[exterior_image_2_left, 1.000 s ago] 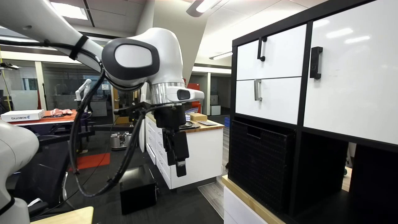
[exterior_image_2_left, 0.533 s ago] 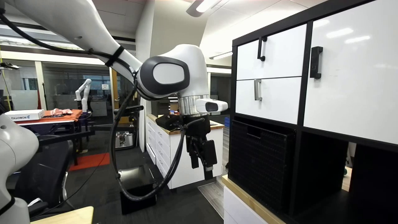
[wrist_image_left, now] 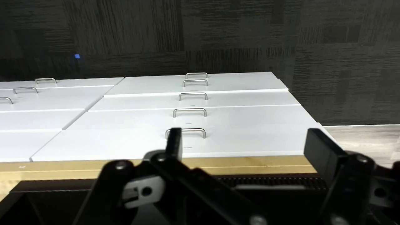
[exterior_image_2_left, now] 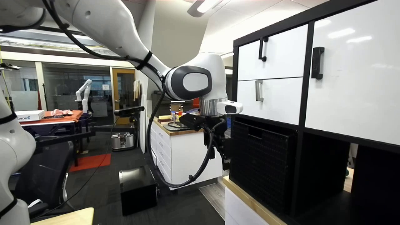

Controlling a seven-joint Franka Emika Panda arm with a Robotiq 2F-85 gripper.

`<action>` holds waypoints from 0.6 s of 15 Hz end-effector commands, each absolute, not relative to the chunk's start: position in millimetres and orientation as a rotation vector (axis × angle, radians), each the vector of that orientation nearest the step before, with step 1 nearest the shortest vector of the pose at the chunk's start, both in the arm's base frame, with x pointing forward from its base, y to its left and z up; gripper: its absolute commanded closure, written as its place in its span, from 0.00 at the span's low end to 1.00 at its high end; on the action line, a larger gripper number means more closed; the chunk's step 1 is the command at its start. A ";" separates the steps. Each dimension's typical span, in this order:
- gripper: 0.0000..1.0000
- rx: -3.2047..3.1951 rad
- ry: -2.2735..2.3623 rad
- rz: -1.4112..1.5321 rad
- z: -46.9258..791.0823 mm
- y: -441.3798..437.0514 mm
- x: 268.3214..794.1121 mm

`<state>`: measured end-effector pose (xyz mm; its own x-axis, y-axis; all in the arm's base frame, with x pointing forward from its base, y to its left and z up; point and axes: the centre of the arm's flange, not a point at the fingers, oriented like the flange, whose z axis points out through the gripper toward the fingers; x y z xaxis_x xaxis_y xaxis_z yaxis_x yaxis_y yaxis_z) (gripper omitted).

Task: Pull out the black bin from underneath cabinet

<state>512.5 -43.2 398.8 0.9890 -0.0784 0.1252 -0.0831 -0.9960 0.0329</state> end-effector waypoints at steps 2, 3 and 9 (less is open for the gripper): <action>0.00 3.129 -0.111 0.253 396.3 -28.6 549.4; 0.00 3.129 -0.099 0.253 396.1 -25.0 551.0; 0.00 3.119 -0.088 0.228 394.2 -21.9 546.6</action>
